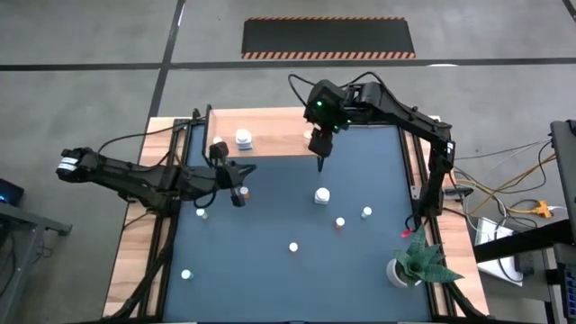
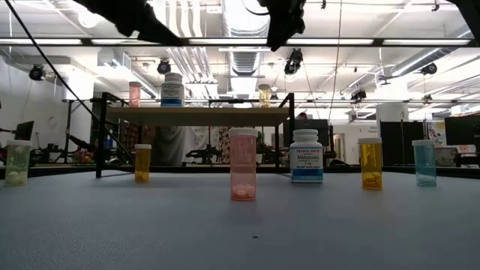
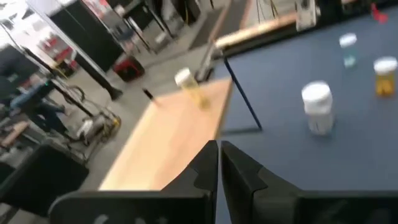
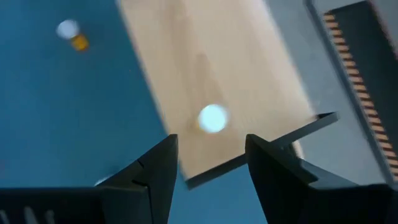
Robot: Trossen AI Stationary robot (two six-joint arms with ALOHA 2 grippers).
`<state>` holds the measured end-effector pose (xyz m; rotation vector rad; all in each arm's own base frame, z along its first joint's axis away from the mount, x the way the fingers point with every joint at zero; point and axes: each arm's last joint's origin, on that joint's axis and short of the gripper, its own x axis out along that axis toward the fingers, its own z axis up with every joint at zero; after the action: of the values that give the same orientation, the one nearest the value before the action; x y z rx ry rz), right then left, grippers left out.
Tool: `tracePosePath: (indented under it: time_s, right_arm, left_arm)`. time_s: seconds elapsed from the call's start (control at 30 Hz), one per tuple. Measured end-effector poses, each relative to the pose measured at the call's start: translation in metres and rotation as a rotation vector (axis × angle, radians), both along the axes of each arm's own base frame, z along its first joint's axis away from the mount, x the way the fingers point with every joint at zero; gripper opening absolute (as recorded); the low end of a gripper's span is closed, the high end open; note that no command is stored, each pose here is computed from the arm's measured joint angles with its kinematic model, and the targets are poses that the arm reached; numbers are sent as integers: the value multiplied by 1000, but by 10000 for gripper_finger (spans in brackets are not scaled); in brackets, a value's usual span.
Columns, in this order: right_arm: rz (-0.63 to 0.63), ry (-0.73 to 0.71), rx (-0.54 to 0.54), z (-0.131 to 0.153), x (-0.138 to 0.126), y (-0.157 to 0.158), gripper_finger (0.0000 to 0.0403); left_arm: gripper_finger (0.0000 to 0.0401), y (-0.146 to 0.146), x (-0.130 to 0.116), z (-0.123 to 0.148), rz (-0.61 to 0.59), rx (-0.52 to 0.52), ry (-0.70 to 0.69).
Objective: Pick and place medicine bottles onto shelf by color
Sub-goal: Adjust the white pill bottle on the shelf
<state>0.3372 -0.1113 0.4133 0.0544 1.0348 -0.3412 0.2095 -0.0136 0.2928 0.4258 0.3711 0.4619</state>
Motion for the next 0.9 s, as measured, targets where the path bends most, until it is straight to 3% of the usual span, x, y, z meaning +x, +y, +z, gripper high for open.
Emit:
tracePosePath:
  time_s: [0.17,0.33,0.43,0.7,0.9]
  right_arm:
    - [72,-5,28,14,-15,32,180]
    - [159,-54,25,25,-31,68,180]
    - [211,-74,22,28,-42,85,179]
    - [303,-102,21,9,-52,112,179]
    - [288,-52,41,-7,-58,113,179]
  left_arm:
    - [0,3,1,17,85,28,-93]
    - [0,20,-6,73,154,77,-77]
    - [0,35,-8,93,154,46,3]
    - [0,96,-3,102,197,-74,291]
    - [0,138,0,102,30,-250,464]
